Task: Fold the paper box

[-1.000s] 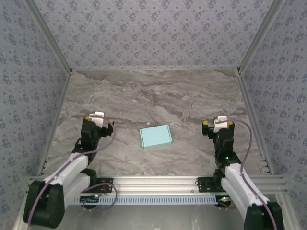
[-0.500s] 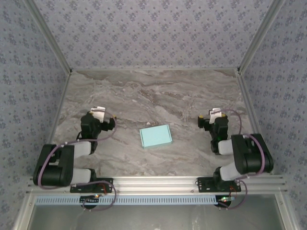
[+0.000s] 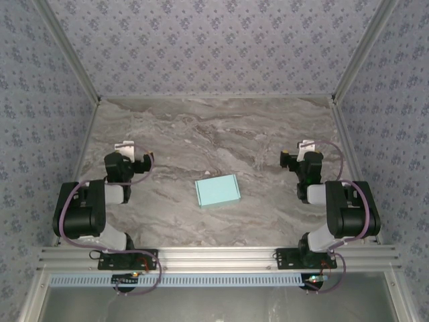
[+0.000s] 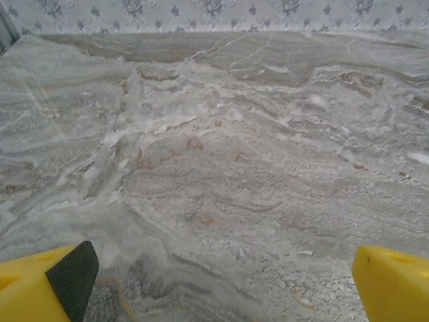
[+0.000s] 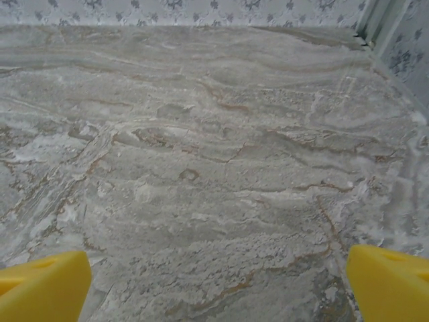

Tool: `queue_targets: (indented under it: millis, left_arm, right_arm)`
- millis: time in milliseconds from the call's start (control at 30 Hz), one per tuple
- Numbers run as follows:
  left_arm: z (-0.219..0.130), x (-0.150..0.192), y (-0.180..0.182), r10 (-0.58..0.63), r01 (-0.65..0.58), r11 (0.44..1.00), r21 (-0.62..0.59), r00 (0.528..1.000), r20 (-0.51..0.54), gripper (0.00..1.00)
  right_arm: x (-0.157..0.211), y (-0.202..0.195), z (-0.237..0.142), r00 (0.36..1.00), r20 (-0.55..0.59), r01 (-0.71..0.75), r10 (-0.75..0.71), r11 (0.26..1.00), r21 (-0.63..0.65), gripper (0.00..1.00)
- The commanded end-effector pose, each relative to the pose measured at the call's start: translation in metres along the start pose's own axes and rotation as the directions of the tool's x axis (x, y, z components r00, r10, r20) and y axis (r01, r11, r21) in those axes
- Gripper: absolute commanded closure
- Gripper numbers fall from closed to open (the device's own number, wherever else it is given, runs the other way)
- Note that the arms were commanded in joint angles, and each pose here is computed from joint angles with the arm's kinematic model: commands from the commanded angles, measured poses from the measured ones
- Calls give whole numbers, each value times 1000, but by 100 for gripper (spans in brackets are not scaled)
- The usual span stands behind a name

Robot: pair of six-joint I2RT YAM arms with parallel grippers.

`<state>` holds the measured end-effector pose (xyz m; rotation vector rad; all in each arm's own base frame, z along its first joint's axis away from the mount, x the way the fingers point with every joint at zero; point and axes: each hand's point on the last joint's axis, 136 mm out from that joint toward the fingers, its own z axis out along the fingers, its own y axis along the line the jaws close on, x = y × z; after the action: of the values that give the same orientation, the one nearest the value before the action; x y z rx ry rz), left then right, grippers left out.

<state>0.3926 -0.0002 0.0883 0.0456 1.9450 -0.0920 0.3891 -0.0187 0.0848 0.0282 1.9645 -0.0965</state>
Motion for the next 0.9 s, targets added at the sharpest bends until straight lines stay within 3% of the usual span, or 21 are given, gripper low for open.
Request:
queue_targets:
  millis: [0,867]
  left_arm:
    - [3,-3,7,-26,26,998,-50,1000,-12,1]
    - [4,-2,6,-22,21,998,-57,1000,-14,1]
  right_arm:
    - [1,2,2,1000,-13,-12,12,1000,-19,0]
    - [1,4,2,1000,-21,-9,9,999,-35,0]
